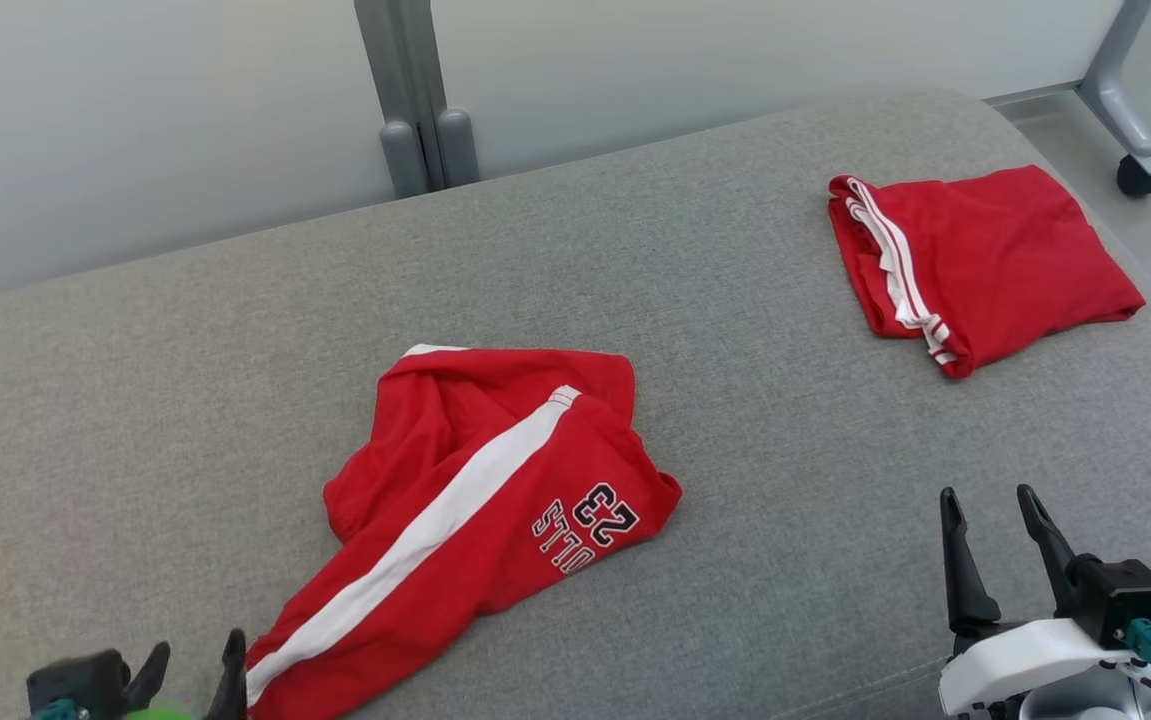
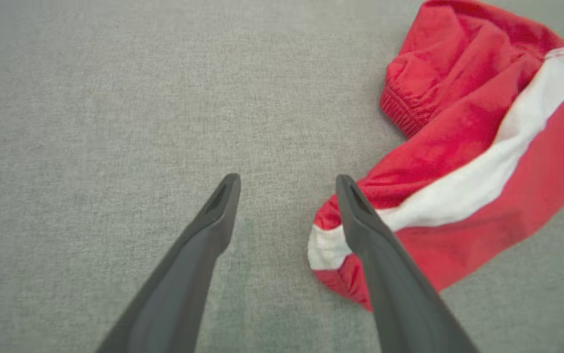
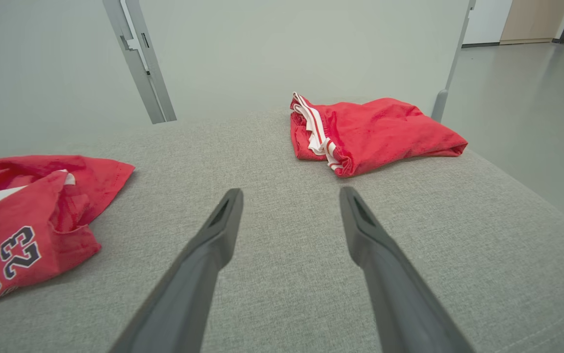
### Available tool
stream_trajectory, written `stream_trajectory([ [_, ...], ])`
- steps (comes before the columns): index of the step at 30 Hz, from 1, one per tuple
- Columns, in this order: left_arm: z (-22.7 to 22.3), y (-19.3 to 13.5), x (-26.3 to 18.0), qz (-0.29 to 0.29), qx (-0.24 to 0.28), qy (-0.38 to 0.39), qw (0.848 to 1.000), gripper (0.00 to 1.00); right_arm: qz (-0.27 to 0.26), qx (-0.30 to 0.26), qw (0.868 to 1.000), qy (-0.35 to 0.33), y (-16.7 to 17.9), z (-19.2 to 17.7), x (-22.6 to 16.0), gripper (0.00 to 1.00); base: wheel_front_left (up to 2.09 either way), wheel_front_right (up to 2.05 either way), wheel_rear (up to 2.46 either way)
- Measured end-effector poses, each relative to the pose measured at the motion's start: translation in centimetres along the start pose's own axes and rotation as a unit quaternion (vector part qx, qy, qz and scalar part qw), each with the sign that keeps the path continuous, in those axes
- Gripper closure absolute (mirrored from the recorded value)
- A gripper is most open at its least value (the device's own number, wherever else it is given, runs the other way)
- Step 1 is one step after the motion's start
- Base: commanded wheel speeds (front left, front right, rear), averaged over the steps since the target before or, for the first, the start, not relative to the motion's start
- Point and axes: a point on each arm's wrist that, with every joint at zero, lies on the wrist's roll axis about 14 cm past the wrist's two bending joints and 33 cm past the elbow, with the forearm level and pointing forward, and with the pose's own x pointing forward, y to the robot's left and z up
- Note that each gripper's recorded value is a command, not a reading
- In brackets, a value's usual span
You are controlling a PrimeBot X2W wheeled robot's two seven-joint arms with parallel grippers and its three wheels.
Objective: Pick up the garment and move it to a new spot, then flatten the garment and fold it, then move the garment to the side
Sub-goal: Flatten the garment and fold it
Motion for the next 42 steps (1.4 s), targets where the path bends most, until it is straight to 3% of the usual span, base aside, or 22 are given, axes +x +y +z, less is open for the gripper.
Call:
stream_trajectory([
  [6, 6.0, -6.8, -0.4, -0.106, -0.023, -0.091, 0.99, 0.0, -0.006, -0.002, 1.0, -0.001, -0.4, 0.1, 0.0, 0.0, 0.0, 0.0, 0.0],
  [12, 6.0, -14.0, 2.1, -0.218, 0.011, -0.053, 0.974, 0.0, 0.004, -0.002, 1.0, 0.0, 0.4, 0.2, 1.3, 0.0, 0.0, 0.0, 0.0],
  [18, 2.9, -14.8, 5.6, -0.228, 0.06, 0.023, 0.972, 0.0, -0.014, -0.001, 1.0, 0.002, -0.7, 0.2, 1.1, 0.0, 0.0, 0.0, 0.0],
  [24, 1.4, -15.3, 6.7, -0.237, 0.063, 0.048, 0.968, 0.0, -0.043, -0.003, 0.999, 0.015, -2.5, -0.5, -0.1, 0.0, 0.0, 0.0, 0.0],
  [25, 1.3, -15.3, 6.7, -0.238, 0.064, 0.051, 0.968, 0.11, -0.044, -0.003, 0.999, 0.016, -2.5, -0.6, -0.1, 0.0, 0.0, 0.0, 0.0],
  [26, 1.2, -15.2, 6.8, -0.238, 0.065, 0.051, 0.968, 0.36, -0.044, -0.003, 0.999, 0.016, -2.5, -0.6, -0.1, 0.0, 0.0, 0.0, 0.0],
  [27, 1.2, -15.2, 6.9, -0.238, 0.068, 0.051, 0.967, 0.53, -0.044, -0.002, 0.999, 0.016, -2.5, -0.6, -0.1, 0.0, 0.0, 0.0, 0.0],
  [30, 1.5, -15.6, 6.7, -0.242, 0.065, 0.042, 0.967, 0.62, -0.042, 0.0, 0.999, 0.015, -2.3, -0.6, 0.0, 0.0, 0.0, 0.0, 0.0],
  [31, 1.5, -15.8, 6.6, -0.245, 0.064, 0.04, 0.967, 0.8, -0.041, 0.0, 0.999, 0.014, -2.3, -0.6, 0.1, 0.0, 0.0, 0.0, 0.0],
  [33, 1.5, -16.2, 6.4, -0.25, 0.064, 0.037, 0.966, 1.0, -0.039, 0.001, 0.999, 0.012, -2.2, -0.4, 0.2, 0.0, 0.0, 0.0, 0.0],
  [42, 1.0, -19.8, 3.2, -0.303, 0.115, -0.012, 0.946, 1.0, -0.037, 0.003, 0.999, 0.004, -2.1, 0.0, 0.1, 0.0, 0.0, 0.0, 0.0],
])
